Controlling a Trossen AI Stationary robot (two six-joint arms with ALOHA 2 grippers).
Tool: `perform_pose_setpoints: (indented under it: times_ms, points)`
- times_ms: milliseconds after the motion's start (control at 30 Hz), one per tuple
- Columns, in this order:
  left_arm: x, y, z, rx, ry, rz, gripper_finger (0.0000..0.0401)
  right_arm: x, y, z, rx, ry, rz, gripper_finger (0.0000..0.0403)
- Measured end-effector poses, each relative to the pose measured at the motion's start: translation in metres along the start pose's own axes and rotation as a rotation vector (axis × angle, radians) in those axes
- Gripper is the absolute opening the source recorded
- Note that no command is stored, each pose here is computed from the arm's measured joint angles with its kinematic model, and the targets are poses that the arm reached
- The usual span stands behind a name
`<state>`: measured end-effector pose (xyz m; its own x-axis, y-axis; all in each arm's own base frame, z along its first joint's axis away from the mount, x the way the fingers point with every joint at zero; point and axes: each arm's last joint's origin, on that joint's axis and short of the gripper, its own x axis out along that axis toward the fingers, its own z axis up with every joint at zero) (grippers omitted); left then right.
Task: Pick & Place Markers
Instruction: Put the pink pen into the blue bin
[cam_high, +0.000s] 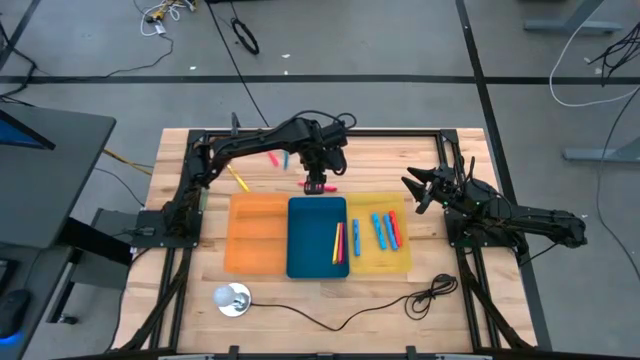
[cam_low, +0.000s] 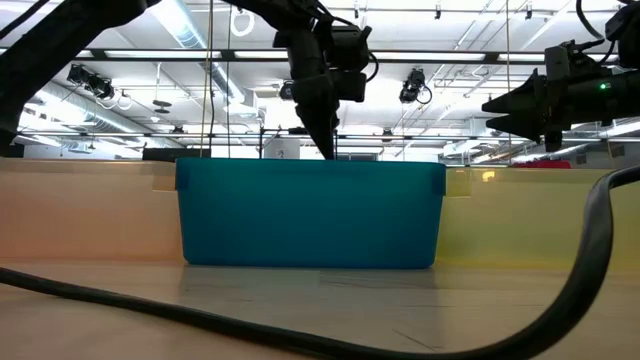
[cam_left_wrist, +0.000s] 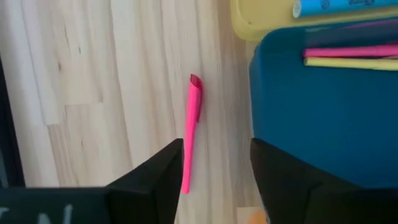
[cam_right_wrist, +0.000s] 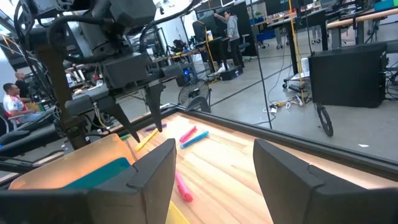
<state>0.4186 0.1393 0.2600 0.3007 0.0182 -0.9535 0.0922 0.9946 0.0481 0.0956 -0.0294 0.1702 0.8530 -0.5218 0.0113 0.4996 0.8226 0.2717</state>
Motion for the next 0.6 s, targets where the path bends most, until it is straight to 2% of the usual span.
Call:
perform_pose_setpoints:
  times_ms: [333,600]
  points:
    - [-0.010,0.000,-0.003,0.021,0.001,0.022,0.0256,0.000,0.000,0.000,0.000,0.000,0.000,0.0215]
    - [-0.013,0.000,-0.003,0.021,0.002,0.027,0.0260,0.000,0.000,0.000,0.000,0.000,0.000,0.0215]
